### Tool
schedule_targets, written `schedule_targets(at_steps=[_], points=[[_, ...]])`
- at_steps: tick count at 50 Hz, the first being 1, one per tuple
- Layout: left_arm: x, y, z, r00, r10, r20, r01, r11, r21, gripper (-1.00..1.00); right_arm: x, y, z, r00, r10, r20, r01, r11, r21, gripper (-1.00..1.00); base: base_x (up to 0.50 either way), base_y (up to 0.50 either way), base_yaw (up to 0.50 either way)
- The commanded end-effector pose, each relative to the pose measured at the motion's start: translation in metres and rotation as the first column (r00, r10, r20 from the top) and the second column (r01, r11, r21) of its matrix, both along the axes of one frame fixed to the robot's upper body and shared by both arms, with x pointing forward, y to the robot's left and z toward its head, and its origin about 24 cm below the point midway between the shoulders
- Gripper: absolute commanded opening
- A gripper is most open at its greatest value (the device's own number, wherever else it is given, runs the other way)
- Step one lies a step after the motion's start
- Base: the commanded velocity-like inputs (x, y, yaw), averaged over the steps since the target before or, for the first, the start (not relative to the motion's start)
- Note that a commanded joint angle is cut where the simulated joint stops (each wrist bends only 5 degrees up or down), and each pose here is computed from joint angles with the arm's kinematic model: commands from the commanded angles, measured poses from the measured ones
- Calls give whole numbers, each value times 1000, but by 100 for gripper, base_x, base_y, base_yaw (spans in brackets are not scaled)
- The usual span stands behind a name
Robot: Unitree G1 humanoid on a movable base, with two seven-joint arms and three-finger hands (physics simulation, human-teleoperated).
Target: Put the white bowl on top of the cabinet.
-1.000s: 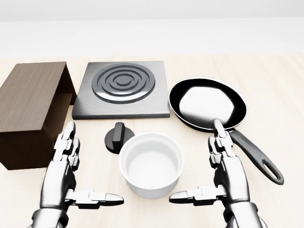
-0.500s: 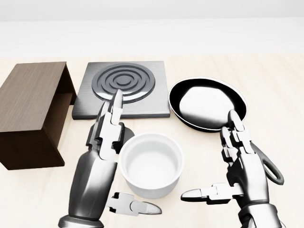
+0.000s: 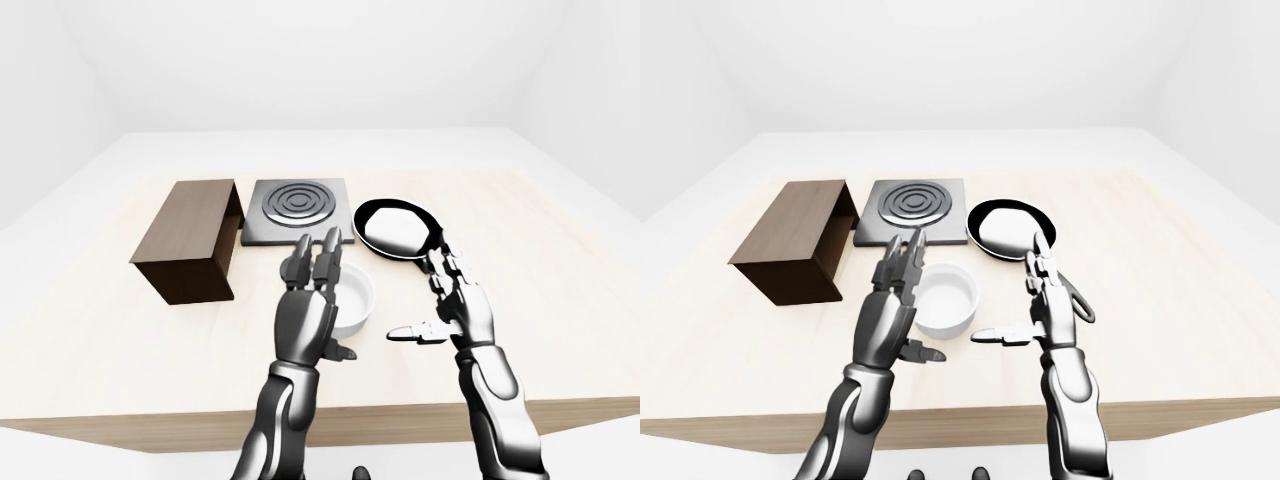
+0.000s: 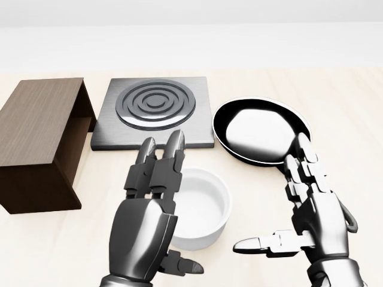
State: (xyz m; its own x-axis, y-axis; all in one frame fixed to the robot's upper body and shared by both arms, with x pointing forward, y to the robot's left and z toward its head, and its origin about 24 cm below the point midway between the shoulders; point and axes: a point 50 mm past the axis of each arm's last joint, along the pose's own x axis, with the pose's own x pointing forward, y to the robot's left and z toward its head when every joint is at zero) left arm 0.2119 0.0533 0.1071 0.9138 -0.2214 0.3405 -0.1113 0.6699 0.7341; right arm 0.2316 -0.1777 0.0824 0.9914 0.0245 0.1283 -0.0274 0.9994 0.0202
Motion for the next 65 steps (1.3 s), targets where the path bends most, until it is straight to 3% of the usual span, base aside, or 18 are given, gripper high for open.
schedule_targets(at_steps=[1, 10, 19, 29, 42, 65], points=[[6, -3, -16, 999, 55, 2, -55, 994, 99, 100, -2, -1, 3, 1000, -1, 14, 1, 1000, 2, 100, 0, 0, 0], [12, -3, -30, 994, 109, 23, -111, 981, 158, 100, -2, -1, 2, 1000, 1, 11, -1, 1000, 2, 100, 0, 0, 0], [11, -7, -39, 992, 118, 32, -122, 972, 199, 100, -3, -1, 4, 1000, 1, 16, -1, 1000, 2, 100, 0, 0, 0], [13, -12, -51, 994, 110, 10, -109, 961, 253, 100, -3, -2, 4, 1000, 0, 20, 0, 1000, 3, 100, 0, 0, 0], [34, -9, -68, 988, 149, -31, -133, 945, 299, 100, -3, -1, 5, 1000, 2, 22, -2, 1000, 4, 100, 0, 0, 0], [34, -12, -83, 989, 137, -60, -103, 914, 392, 100, -3, 0, 3, 1000, 8, 15, -8, 1000, 3, 100, 0, 0, 0]])
